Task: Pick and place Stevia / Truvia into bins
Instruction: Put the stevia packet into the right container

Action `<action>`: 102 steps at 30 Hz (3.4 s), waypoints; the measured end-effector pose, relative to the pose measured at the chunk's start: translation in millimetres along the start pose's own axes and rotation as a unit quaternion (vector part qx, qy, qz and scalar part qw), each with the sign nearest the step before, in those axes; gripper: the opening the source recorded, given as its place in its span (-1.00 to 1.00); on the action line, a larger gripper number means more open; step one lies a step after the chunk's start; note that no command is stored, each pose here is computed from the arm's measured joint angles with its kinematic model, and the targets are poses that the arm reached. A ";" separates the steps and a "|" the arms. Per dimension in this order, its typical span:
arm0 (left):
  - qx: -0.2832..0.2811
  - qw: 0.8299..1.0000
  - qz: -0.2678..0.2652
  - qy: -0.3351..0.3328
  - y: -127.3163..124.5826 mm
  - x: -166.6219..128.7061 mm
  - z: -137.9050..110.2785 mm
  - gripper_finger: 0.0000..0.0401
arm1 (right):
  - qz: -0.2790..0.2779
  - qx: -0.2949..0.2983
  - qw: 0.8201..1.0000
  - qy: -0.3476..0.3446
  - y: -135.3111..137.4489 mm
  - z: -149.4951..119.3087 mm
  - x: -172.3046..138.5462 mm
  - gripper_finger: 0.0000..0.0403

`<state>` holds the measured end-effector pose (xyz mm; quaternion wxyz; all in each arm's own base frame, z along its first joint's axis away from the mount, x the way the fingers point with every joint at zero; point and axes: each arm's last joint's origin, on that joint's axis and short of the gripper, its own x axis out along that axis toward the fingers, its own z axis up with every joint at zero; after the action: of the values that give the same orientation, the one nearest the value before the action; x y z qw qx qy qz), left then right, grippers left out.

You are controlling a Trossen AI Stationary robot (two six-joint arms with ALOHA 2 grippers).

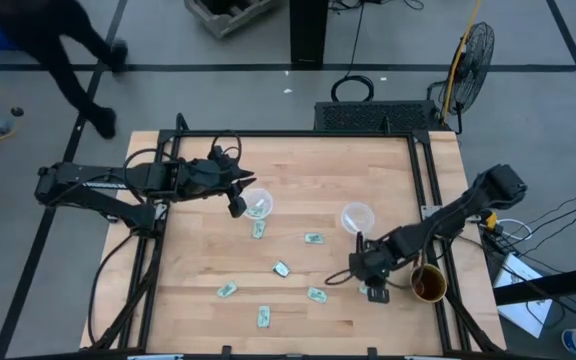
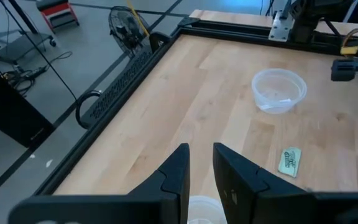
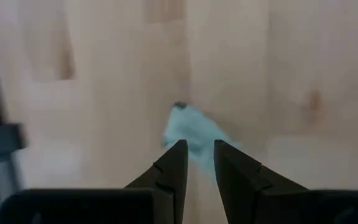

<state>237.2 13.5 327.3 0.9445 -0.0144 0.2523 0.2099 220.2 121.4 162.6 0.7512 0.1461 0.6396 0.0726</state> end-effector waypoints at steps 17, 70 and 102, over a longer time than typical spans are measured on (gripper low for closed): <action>-0.014 1.000 -0.014 0.002 -0.8 0.0 -0.1 -0.62 | -0.073 0.020 0.997 0.011 -11.1 -11.8 11.3 -0.65; -0.001 1.000 -0.011 0.001 -0.4 0.2 0.0 -0.62 | -0.282 -0.090 0.906 -0.301 -57.5 -13.2 -89.3 -1.00; -0.025 1.000 -0.011 0.001 -0.5 0.3 -0.2 -0.62 | -0.143 0.161 0.955 -0.204 -117.8 -27.6 -61.1 -1.00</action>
<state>237.5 13.2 327.0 0.9457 -0.0414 0.2480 0.2059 173.5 -4.7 179.4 0.8348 0.1838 0.4901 -0.1707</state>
